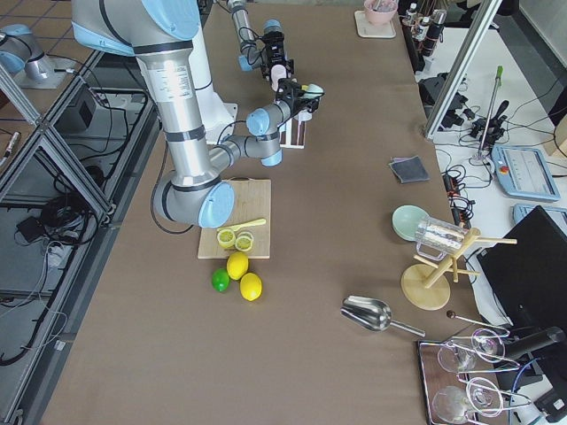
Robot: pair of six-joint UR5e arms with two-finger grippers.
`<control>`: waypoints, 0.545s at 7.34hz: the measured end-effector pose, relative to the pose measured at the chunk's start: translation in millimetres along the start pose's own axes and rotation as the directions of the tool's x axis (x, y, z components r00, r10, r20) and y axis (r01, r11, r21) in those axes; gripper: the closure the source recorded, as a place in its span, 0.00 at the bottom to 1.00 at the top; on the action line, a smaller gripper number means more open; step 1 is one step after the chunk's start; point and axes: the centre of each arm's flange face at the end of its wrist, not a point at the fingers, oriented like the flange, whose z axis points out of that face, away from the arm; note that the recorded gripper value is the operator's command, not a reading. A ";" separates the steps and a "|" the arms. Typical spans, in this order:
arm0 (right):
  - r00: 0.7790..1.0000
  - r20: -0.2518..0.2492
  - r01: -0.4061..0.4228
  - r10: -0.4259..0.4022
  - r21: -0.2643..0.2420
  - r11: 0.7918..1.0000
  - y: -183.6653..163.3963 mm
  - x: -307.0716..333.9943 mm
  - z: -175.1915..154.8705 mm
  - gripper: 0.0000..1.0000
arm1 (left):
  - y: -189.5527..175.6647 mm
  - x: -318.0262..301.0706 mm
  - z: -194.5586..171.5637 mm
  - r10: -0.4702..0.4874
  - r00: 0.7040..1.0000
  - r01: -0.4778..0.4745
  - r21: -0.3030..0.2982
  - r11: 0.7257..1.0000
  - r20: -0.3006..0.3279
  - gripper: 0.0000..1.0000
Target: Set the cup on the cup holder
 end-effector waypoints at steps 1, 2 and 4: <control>1.000 0.008 -0.002 0.002 -0.006 1.000 1.9 -4.4 0.4 0.99 | 1.9 0.1 0.2 -0.001 1.000 0.001 -0.004 1.000 -0.001 1.00; 1.000 0.015 -0.003 0.003 -0.008 1.000 2.1 -5.5 0.3 0.99 | 4.2 0.0 0.3 -0.001 1.000 0.001 -0.008 1.000 -0.001 1.00; 1.000 0.024 -0.003 0.003 -0.012 1.000 2.2 -3.7 -2.2 0.97 | 6.0 -0.5 0.9 -0.001 1.000 0.001 -0.012 1.000 0.002 1.00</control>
